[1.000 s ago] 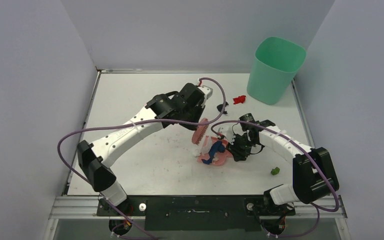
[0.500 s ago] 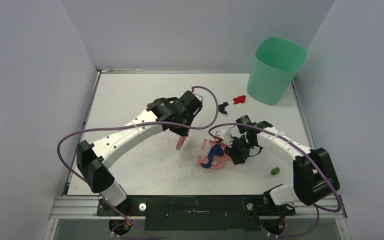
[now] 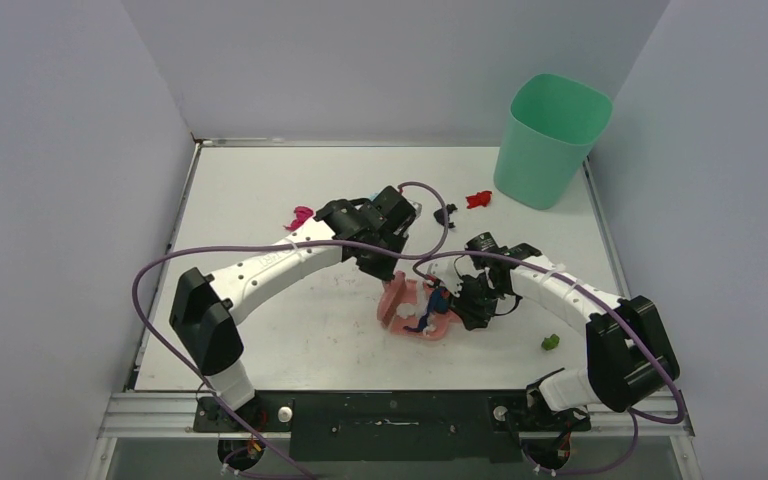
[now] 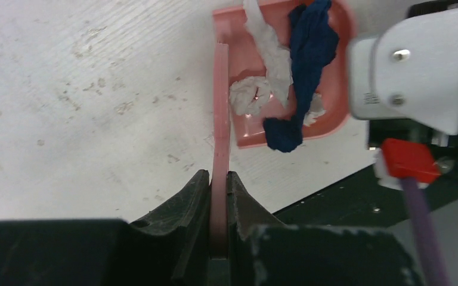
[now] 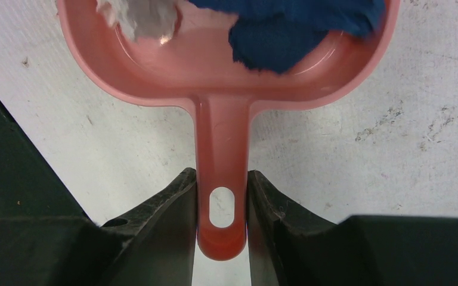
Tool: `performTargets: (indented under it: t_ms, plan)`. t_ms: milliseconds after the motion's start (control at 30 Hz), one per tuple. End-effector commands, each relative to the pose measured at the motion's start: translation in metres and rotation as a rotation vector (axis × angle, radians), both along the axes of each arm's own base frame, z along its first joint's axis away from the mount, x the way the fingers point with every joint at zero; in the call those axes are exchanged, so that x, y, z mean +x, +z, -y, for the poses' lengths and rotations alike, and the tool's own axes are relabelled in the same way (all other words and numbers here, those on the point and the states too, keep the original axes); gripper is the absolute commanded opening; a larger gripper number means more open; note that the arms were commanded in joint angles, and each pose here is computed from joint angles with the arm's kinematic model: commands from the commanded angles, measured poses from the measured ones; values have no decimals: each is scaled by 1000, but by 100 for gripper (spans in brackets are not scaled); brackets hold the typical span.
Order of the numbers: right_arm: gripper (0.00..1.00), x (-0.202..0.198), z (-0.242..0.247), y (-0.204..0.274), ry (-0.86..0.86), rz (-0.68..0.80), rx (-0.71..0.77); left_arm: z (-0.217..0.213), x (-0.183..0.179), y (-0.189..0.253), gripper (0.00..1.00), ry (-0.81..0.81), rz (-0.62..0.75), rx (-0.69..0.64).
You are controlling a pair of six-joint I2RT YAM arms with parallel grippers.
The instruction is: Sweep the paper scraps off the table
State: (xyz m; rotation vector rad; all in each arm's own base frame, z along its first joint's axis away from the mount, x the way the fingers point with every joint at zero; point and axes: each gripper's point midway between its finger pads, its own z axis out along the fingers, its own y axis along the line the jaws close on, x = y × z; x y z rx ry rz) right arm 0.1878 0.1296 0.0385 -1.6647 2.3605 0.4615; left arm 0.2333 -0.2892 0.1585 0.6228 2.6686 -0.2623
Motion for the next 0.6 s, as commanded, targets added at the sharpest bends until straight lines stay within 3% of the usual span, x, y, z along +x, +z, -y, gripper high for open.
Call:
performTargets:
  t_ms: [0, 567]
  plan:
    - [19, 7, -10, 5, -6, 20, 36, 56, 11, 46, 0, -39, 22, -242]
    - [19, 6, -15, 21, 20, 99, 114, 10, 32, 114, 0, 45, 248, -142]
